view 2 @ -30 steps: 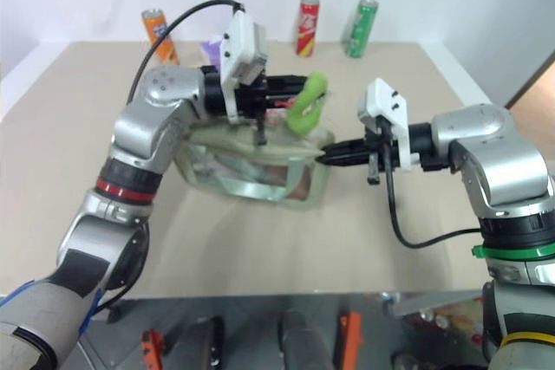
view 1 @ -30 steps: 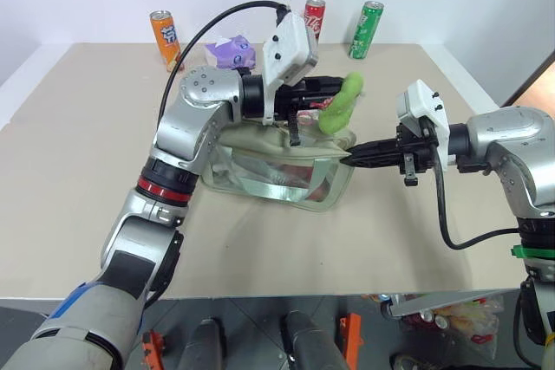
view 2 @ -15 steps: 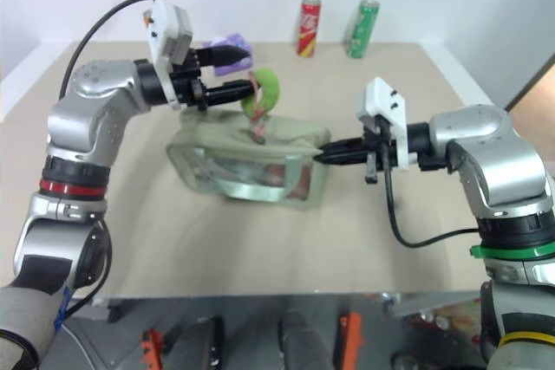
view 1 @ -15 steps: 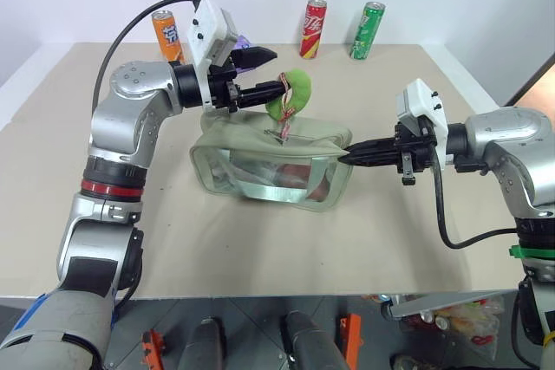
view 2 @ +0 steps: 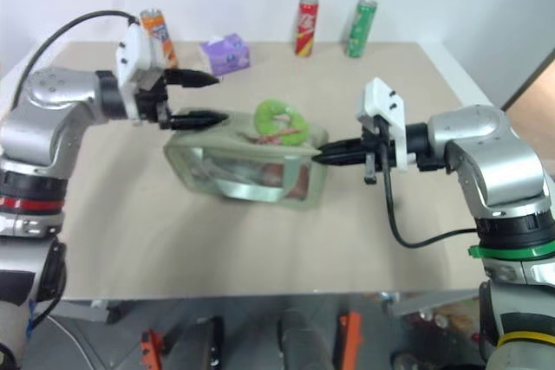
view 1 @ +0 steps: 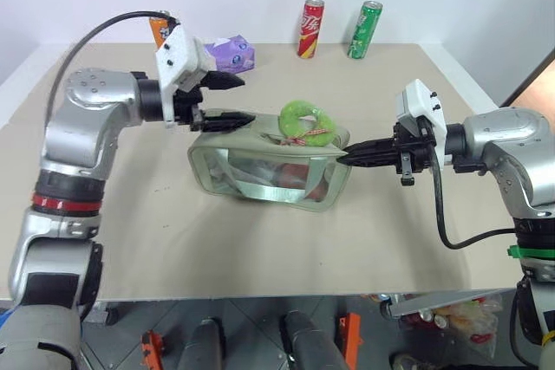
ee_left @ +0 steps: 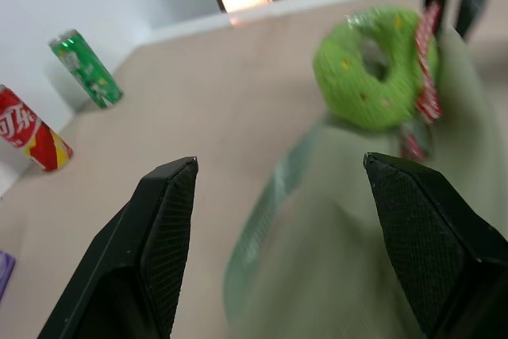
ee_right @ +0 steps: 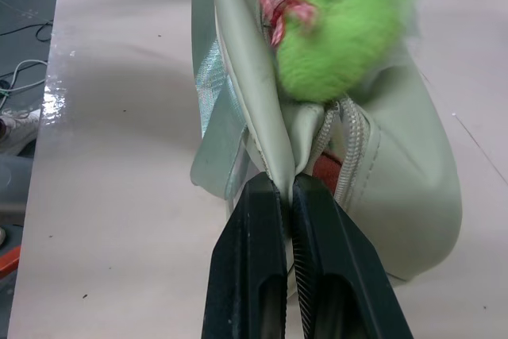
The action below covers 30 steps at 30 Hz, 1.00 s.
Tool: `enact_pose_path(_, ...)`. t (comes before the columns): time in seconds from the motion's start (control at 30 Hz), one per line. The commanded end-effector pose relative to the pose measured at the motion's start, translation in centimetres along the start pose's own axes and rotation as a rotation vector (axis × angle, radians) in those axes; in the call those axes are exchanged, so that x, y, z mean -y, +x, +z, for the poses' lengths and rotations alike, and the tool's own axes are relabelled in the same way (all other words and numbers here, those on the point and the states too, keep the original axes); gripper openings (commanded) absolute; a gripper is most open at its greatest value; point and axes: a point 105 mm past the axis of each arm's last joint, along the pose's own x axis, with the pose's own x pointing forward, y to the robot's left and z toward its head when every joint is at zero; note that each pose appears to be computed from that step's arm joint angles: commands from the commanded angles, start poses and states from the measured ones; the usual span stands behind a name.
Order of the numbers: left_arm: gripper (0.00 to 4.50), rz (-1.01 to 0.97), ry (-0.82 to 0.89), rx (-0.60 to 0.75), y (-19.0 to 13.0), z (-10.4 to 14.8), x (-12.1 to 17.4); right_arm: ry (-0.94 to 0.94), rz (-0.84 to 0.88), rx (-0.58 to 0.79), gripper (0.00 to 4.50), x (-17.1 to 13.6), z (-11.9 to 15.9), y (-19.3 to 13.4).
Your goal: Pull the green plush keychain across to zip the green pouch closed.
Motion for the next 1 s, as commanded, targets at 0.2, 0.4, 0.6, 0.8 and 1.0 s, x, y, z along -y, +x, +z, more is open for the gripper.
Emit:
enact_pose_path(0.2, 3.46, 0.063, -0.168, 0.013, -7.4, 0.0, 0.6, -0.030, 0.008, 0.028, 0.00, -0.2, 0.9, 0.0)
enact_pose_path(0.4, 3.46, 0.056, -0.281, -0.081, -9.7, -2.9, 2.2, -0.029, 0.014, 0.034, 0.00, -0.1, 0.8, 0.3)
enact_pose_path(0.6, 3.46, 0.015, -0.319, -0.121, -8.4, -5.1, 4.1, -0.032, 0.016, 0.035, 0.00, -0.1, 1.0, 0.2)
enact_pose_path(0.8, 3.46, 0.022, -0.344, -0.102, -7.1, -6.0, 4.2, -0.035, 0.015, 0.032, 0.00, -0.2, 1.0, 0.1)
enact_pose_path(1.0, 3.46, 0.057, -0.329, -0.032, -5.5, -5.4, 3.0, -0.036, 0.012, 0.025, 0.00, -0.2, 1.0, 0.0)
